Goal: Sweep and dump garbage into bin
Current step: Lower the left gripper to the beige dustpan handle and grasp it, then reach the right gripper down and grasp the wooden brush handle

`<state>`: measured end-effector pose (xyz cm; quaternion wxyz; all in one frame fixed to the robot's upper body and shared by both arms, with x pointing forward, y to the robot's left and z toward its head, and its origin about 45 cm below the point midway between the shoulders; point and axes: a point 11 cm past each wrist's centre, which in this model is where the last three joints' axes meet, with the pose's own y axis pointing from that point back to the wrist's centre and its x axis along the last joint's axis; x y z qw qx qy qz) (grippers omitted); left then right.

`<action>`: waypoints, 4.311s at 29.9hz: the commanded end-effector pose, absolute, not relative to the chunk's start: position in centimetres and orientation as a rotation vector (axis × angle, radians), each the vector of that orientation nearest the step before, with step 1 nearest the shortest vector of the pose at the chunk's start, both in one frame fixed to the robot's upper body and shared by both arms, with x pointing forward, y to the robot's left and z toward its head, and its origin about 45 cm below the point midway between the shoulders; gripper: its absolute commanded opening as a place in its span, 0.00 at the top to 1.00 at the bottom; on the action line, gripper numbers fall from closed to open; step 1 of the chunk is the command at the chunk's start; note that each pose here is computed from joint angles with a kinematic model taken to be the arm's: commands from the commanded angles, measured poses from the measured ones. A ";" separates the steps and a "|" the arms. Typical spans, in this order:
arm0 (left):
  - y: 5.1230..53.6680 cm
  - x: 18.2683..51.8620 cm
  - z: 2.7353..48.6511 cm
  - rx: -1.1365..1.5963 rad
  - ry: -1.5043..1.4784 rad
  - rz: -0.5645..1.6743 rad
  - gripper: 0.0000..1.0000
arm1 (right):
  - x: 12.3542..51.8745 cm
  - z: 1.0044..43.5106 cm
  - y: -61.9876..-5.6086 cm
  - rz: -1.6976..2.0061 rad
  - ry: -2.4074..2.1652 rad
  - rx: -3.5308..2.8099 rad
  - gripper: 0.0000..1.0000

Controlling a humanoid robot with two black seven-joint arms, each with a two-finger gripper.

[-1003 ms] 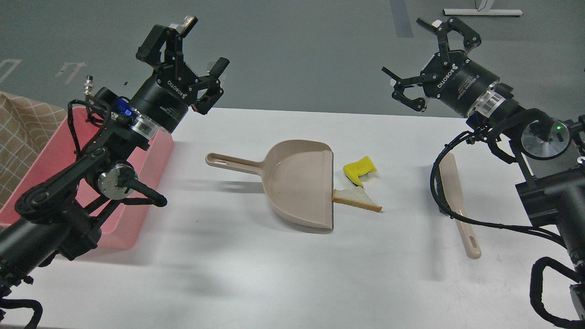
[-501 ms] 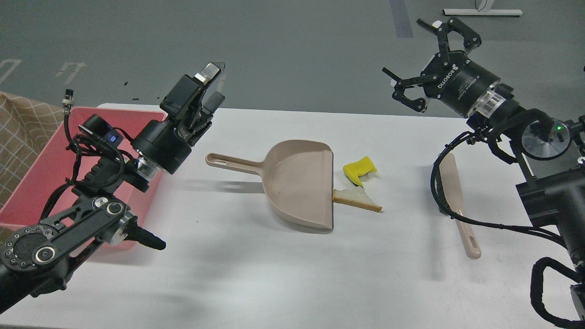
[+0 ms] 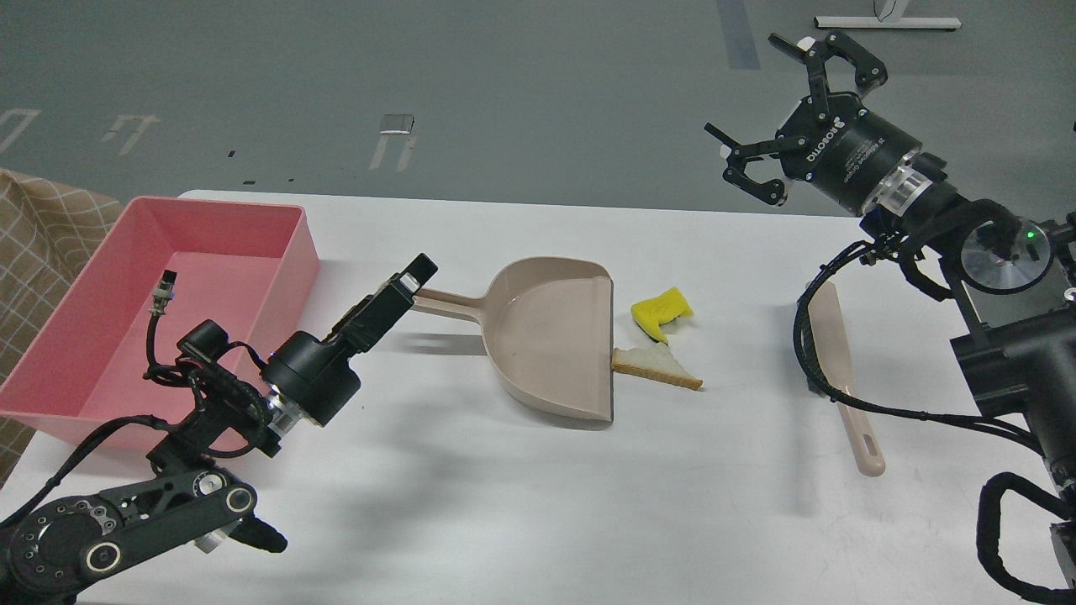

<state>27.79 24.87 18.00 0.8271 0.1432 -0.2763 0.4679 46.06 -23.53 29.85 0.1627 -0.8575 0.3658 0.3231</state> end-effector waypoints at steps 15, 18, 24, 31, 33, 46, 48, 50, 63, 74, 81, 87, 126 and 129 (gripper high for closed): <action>25.1 27.6 11.0 0.426 -0.495 1.051 0.02 | 46.0 29.9 -23.4 0.921 1.039 -2.449 0.01; 25.2 28.0 10.4 0.444 -0.495 1.061 0.02 | 46.0 29.8 -23.5 0.921 1.042 -2.448 0.01; 25.5 29.2 9.6 0.472 -0.504 1.084 0.02 | 45.9 29.7 -23.6 0.925 1.043 -2.446 0.01; 25.6 30.9 9.3 0.491 -0.521 1.114 0.02 | 45.9 29.7 -23.5 0.925 1.041 -2.444 0.01; 25.4 31.3 9.1 0.496 -0.524 1.118 0.02 | 45.9 29.7 -23.5 0.925 1.041 -2.444 0.01; 24.3 33.8 8.2 0.522 -0.530 1.157 0.03 | 45.9 29.6 -23.5 0.927 1.042 -2.444 0.01; 24.4 34.0 7.9 0.534 -0.528 1.163 0.06 | 45.9 29.6 -23.6 0.926 1.044 -2.444 0.01; 24.1 34.2 8.0 0.529 -0.531 1.163 0.12 | 45.9 29.6 -23.6 0.926 1.044 -2.444 0.01; 24.5 34.7 7.9 0.535 -0.486 1.208 0.80 | 45.9 29.6 -23.5 0.928 1.044 -2.447 0.01; 23.7 34.9 8.0 0.521 -0.485 1.202 1.00 | 45.9 29.8 -24.5 0.896 1.087 -2.486 0.01; 23.4 35.7 8.9 0.505 -0.510 1.198 1.00 | 45.6 30.2 -26.1 0.808 1.198 -2.707 0.01; 23.2 36.1 9.4 0.496 -0.522 1.197 1.00 | 45.5 30.8 -28.0 0.646 1.370 -2.957 0.01; 22.9 36.7 10.1 0.495 -0.558 1.164 1.00 | 30.8 20.8 -34.0 -0.673 1.247 -4.208 0.07; 22.7 36.8 10.2 0.492 -0.560 1.164 1.00 | 30.3 20.2 -34.1 -0.679 1.222 -4.231 0.07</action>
